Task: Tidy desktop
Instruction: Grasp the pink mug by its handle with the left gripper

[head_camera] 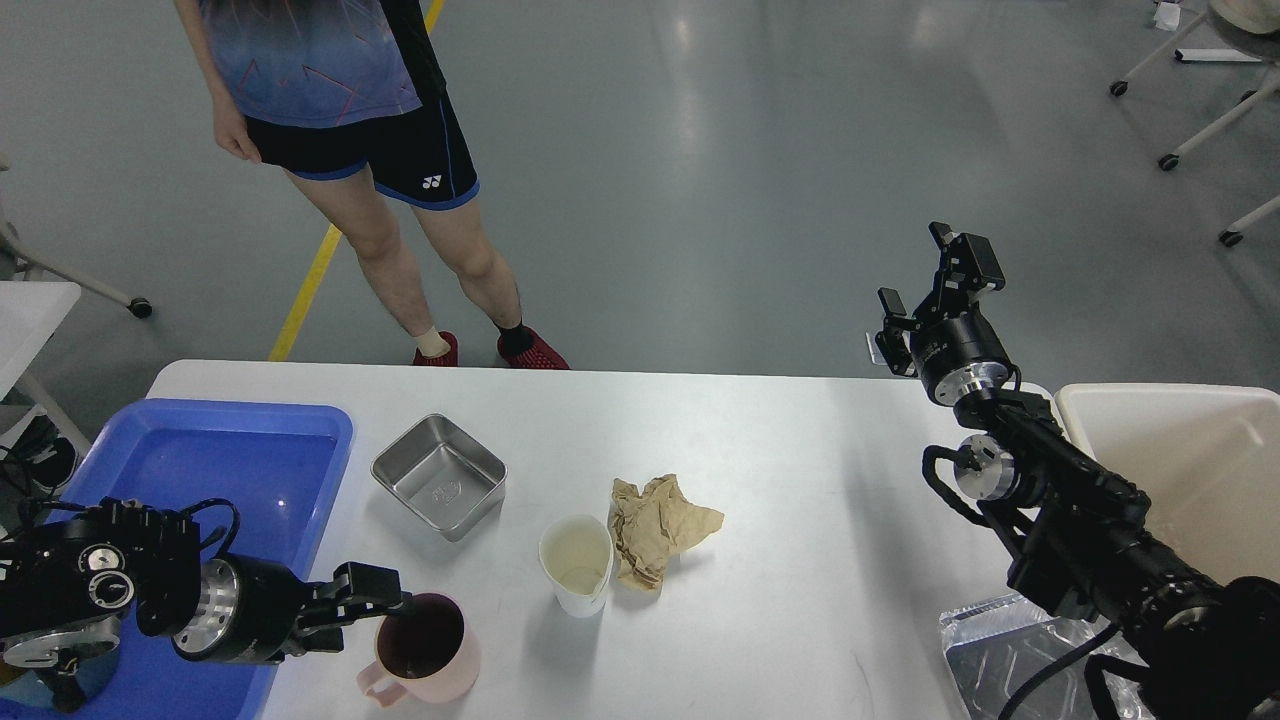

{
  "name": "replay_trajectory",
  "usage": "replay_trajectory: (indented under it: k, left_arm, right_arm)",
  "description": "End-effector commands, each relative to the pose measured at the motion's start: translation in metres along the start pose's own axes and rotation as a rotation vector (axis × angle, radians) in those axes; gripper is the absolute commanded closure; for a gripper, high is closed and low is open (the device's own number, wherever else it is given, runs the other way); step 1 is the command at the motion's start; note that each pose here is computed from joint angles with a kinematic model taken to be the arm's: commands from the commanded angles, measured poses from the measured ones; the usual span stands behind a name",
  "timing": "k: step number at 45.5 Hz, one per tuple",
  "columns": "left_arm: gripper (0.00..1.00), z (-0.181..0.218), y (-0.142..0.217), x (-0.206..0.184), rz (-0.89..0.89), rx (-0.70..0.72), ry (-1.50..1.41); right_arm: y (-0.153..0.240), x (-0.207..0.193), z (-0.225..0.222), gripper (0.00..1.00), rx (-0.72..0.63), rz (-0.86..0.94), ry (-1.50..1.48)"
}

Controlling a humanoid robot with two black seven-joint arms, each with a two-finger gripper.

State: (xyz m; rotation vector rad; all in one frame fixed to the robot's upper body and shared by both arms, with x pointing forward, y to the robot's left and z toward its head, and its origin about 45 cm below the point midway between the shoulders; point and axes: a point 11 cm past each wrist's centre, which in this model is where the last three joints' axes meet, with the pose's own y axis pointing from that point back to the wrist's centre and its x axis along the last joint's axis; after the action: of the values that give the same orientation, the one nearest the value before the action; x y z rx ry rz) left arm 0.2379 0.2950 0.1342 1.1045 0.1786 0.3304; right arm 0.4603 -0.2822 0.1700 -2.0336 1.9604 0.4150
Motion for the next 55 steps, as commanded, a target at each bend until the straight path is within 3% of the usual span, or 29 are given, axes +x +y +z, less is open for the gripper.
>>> replay_trajectory:
  k: [1,17,46,55]
  left_arm:
    - [0.17,-0.003,-0.005,0.008,0.019,0.016,0.001]
    - [0.19,0.017,-0.031,0.012,0.004,0.000,-0.034]
    - [0.19,0.015,-0.029,0.004,-0.014,0.001,-0.035]
    - [0.25,0.016,-0.031,0.003,-0.019,-0.001,-0.039]
  right_arm:
    - [0.000,0.002,-0.001,0.00,0.000,0.003,0.002]
    - [0.000,0.004,-0.003,0.00,0.003,0.016,0.011]
    - [0.002,0.013,-0.004,0.00,0.002,0.029,0.024]
    - [0.002,0.013,-0.004,0.00,0.003,0.030,0.023]
